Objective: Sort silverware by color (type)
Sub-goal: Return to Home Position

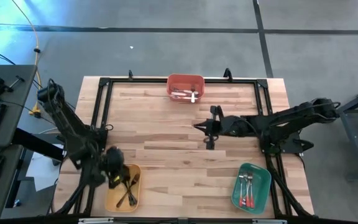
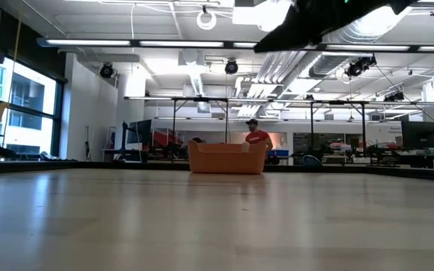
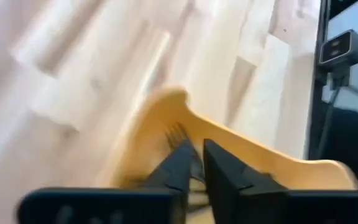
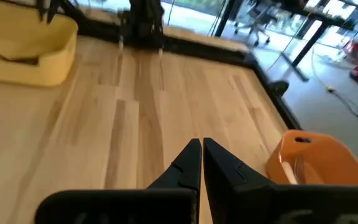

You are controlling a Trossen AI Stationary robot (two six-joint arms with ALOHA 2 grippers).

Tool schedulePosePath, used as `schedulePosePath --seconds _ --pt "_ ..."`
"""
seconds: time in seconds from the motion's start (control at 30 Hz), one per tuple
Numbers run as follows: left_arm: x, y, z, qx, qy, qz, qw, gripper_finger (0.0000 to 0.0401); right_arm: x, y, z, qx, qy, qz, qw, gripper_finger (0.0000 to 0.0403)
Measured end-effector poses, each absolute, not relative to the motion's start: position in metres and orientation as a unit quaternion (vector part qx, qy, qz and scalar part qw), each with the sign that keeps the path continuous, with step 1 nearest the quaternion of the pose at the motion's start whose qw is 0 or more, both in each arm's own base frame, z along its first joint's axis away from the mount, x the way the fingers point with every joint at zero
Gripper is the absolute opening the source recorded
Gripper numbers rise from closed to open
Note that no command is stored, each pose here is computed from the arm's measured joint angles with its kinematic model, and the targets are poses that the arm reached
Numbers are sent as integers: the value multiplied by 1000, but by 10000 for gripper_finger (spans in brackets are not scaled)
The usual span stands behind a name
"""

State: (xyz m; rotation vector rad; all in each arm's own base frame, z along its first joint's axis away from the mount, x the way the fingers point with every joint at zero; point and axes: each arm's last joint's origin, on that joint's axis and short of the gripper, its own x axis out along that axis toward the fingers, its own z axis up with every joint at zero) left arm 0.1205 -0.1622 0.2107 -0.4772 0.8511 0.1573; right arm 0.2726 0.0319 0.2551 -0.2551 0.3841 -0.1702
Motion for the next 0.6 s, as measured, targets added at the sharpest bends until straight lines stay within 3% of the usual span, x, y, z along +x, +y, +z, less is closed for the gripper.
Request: schedulePosePath --seconds 0.1,0.3,0.6 --pt "125 -137 216 -183 382 56 904 6 277 15 248 -122 197 -67 970 0" --pt "141 -90 216 -129 283 -35 950 1 268 -20 220 -110 138 -45 983 0" --pt "159 -23 214 -41 135 -66 988 0 221 -42 195 -82 90 -82 989 0"
